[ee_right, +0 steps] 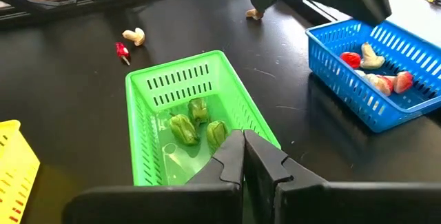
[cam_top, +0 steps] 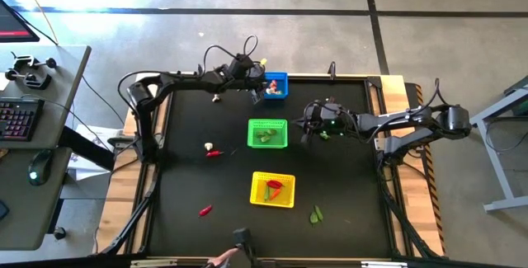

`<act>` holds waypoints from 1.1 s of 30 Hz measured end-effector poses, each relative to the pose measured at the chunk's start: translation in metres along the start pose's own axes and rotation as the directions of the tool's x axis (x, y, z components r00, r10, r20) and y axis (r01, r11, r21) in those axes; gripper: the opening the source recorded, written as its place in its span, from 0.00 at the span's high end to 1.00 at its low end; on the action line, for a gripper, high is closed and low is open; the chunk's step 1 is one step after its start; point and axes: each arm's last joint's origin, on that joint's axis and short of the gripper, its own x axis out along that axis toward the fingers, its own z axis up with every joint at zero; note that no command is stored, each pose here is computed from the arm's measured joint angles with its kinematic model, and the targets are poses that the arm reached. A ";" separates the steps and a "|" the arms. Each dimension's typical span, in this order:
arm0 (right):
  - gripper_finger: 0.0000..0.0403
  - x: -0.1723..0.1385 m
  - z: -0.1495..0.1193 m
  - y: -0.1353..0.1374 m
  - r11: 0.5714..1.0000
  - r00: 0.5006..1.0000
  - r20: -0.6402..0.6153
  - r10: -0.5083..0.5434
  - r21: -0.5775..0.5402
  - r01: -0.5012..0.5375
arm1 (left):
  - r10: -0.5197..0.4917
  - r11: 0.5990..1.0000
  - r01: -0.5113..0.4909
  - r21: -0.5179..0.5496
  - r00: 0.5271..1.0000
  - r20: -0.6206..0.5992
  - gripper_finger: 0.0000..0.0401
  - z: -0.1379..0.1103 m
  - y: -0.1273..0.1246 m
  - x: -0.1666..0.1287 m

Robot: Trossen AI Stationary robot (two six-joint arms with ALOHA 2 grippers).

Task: Sort produce into baskets
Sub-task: Put the green chili pepper into the green bin

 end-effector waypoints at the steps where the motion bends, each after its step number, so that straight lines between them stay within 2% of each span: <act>1: 1.00 0.000 0.000 0.000 1.000 1.000 -0.001 0.001 -0.001 -0.001 | 0.001 1.000 -0.001 0.007 1.000 0.025 0.90 0.002 -0.003 -0.002; 4: 1.00 0.000 0.000 0.001 1.000 1.000 -0.006 0.003 -0.002 -0.003 | 0.008 1.000 -0.009 0.007 0.993 0.119 0.98 0.006 -0.011 -0.014; 10: 1.00 -0.002 0.000 0.000 1.000 1.000 -0.009 -0.005 -0.012 0.004 | -0.004 0.999 0.012 -0.035 0.974 0.227 0.97 0.005 -0.031 -0.049; 15: 1.00 -0.003 -0.012 -0.002 0.997 0.989 -0.120 -0.080 -0.004 0.080 | -0.056 0.998 0.058 0.002 0.951 0.305 1.00 0.002 -0.058 -0.079; 19: 1.00 -0.006 -0.024 0.005 0.994 0.966 -0.237 -0.103 0.008 0.108 | -0.099 0.994 0.110 -0.011 0.928 0.360 1.00 -0.008 -0.079 -0.099; 24: 1.00 -0.016 -0.031 0.014 0.990 0.898 -0.422 -0.126 0.011 0.144 | -0.149 0.983 0.179 -0.029 0.888 0.434 1.00 -0.021 -0.103 -0.118; 28: 1.00 -0.028 -0.028 0.019 0.979 0.799 -0.578 -0.163 0.005 0.203 | -0.148 0.980 0.194 -0.051 0.868 0.473 1.00 -0.036 -0.118 -0.125; 33: 0.94 -0.039 -0.028 0.020 0.968 0.699 -0.685 -0.203 -0.033 0.249 | -0.145 0.977 0.205 -0.062 0.847 0.512 1.00 -0.049 -0.131 -0.130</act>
